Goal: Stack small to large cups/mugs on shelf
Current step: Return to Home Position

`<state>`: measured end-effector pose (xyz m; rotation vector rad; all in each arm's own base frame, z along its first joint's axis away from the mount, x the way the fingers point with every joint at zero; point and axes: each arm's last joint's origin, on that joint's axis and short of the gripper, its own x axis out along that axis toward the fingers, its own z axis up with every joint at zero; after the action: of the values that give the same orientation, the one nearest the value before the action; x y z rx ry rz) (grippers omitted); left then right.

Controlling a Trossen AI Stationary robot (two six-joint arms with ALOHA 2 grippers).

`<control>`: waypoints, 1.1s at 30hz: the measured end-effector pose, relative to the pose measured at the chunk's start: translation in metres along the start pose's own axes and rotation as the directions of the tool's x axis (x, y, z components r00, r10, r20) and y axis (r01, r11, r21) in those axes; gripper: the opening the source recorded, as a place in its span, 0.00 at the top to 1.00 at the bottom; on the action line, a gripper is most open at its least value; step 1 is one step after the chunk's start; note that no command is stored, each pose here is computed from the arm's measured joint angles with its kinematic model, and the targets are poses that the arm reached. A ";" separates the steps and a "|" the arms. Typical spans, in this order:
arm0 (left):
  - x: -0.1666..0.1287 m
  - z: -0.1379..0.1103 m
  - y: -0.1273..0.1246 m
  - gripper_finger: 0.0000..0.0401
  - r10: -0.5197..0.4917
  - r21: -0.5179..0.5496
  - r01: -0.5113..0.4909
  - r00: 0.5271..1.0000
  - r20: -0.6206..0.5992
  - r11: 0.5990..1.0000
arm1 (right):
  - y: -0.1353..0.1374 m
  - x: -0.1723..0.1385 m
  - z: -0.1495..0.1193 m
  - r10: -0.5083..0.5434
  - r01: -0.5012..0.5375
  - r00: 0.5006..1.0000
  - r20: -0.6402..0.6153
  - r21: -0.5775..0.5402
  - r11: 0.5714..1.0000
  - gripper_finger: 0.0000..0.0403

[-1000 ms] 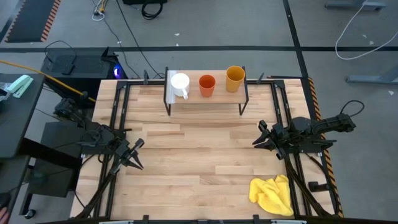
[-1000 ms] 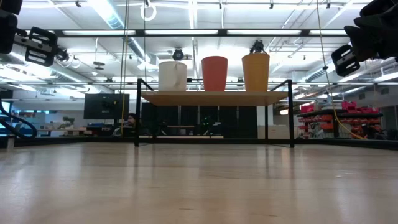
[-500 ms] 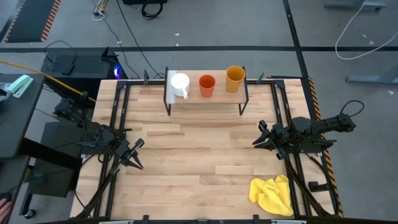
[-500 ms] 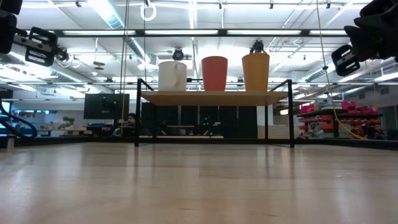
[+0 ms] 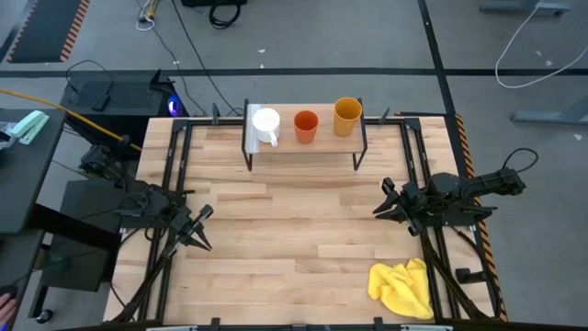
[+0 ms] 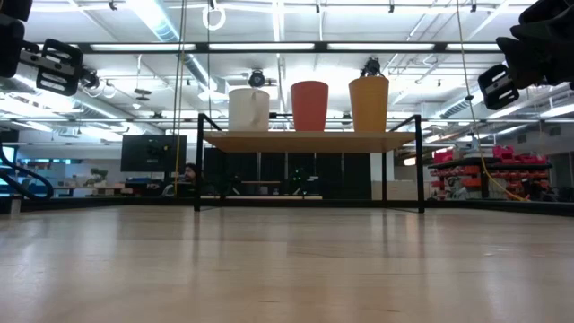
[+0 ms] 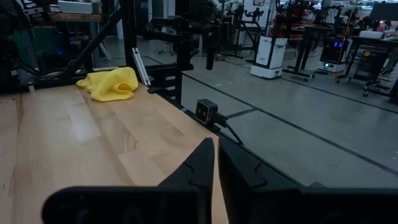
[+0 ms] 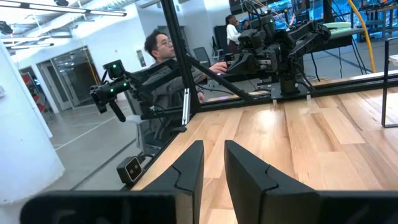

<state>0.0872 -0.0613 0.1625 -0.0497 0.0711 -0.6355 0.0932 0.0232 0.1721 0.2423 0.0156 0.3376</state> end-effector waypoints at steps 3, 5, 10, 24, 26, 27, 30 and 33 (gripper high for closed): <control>0.000 0.000 0.000 0.94 0.000 0.000 0.000 1.000 0.000 1.000 | 0.000 0.000 0.000 0.000 0.000 1.000 0.000 0.000 1.000 0.82; 0.000 0.000 0.000 0.94 0.000 0.000 0.000 1.000 0.000 1.000 | 0.000 0.000 0.000 0.000 0.000 1.000 0.000 0.000 1.000 0.82; 0.000 0.000 0.000 0.92 0.000 0.000 0.000 1.000 0.000 1.000 | 0.000 0.000 0.000 0.000 0.000 1.000 0.000 0.000 1.000 0.82; 0.000 0.000 0.000 0.94 0.000 0.000 0.000 1.000 0.000 1.000 | 0.000 0.000 0.000 0.000 0.000 1.000 0.000 0.000 1.000 0.82; 0.000 0.000 0.000 0.94 -0.001 0.000 0.001 1.000 0.000 1.000 | 0.000 0.000 0.000 0.001 -0.001 1.000 0.000 0.000 1.000 0.82; 0.000 0.000 0.000 0.94 0.000 0.000 0.000 1.000 0.000 1.000 | 0.000 0.000 0.000 0.000 0.000 1.000 0.000 0.000 1.000 0.82; 0.000 0.000 0.000 0.93 0.000 0.000 0.000 1.000 0.000 1.000 | 0.000 0.000 0.000 0.000 0.000 1.000 0.000 0.000 1.000 0.82; 0.000 0.000 0.000 0.92 0.000 0.000 0.000 1.000 0.000 1.000 | 0.000 0.000 0.000 0.001 -0.001 1.000 0.000 0.000 1.000 0.82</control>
<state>0.0872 -0.0613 0.1625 -0.0493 0.0712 -0.6356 0.0932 0.0233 0.1721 0.2422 0.0157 0.3383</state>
